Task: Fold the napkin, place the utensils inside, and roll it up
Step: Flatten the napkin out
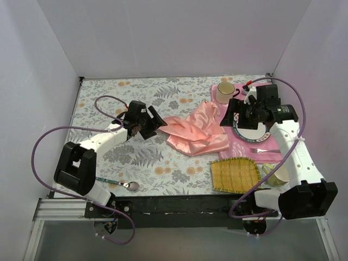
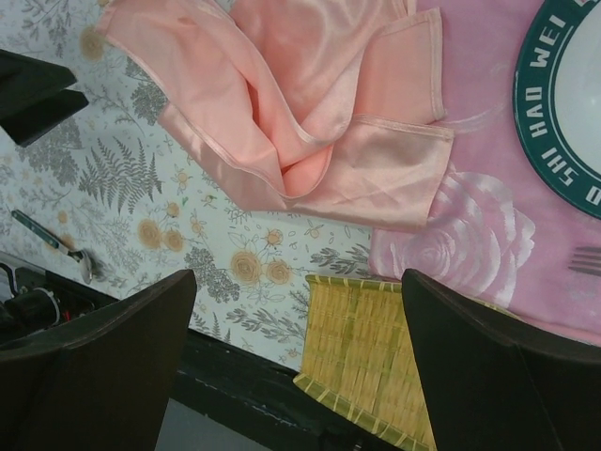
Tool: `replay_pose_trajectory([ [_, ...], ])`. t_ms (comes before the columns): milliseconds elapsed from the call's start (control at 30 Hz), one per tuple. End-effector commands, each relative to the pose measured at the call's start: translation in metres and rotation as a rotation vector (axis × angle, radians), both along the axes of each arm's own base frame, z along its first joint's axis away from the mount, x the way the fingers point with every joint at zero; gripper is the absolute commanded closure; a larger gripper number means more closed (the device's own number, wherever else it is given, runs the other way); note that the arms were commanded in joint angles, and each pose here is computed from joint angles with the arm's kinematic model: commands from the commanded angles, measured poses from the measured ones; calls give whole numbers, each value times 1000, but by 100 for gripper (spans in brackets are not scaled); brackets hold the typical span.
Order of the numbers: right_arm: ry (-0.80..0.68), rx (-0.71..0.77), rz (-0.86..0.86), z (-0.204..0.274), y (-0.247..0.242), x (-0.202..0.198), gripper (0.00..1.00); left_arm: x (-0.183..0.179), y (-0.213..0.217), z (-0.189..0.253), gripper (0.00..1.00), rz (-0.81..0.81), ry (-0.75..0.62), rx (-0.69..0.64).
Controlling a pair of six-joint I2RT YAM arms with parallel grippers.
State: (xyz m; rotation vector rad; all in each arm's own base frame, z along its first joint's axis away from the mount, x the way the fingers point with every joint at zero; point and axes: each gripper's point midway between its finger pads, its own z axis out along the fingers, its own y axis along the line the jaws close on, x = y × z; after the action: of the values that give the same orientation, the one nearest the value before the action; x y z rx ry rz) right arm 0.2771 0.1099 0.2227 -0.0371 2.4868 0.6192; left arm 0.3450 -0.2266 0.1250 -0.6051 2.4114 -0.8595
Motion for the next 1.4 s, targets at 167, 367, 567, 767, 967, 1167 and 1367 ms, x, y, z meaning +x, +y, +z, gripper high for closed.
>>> replay_pose_trajectory([
  [167,22,20,91,-8,23,6,7,23,9,-31,36,67,-69,45],
  [367,22,29,161,-25,42,20,11,37,-3,-56,29,51,-59,0],
  [567,38,-14,252,-50,64,41,10,55,-1,-72,32,59,-50,29],
  [767,32,-130,333,-77,71,69,24,72,-4,-70,53,74,-56,19],
  [967,59,-117,408,-97,93,78,40,79,-7,-64,73,82,-45,8],
  [1167,158,-233,166,-112,68,83,24,78,3,-51,95,109,-41,56],
  [1367,273,-400,-180,-121,27,98,14,56,15,-31,100,141,-54,48],
])
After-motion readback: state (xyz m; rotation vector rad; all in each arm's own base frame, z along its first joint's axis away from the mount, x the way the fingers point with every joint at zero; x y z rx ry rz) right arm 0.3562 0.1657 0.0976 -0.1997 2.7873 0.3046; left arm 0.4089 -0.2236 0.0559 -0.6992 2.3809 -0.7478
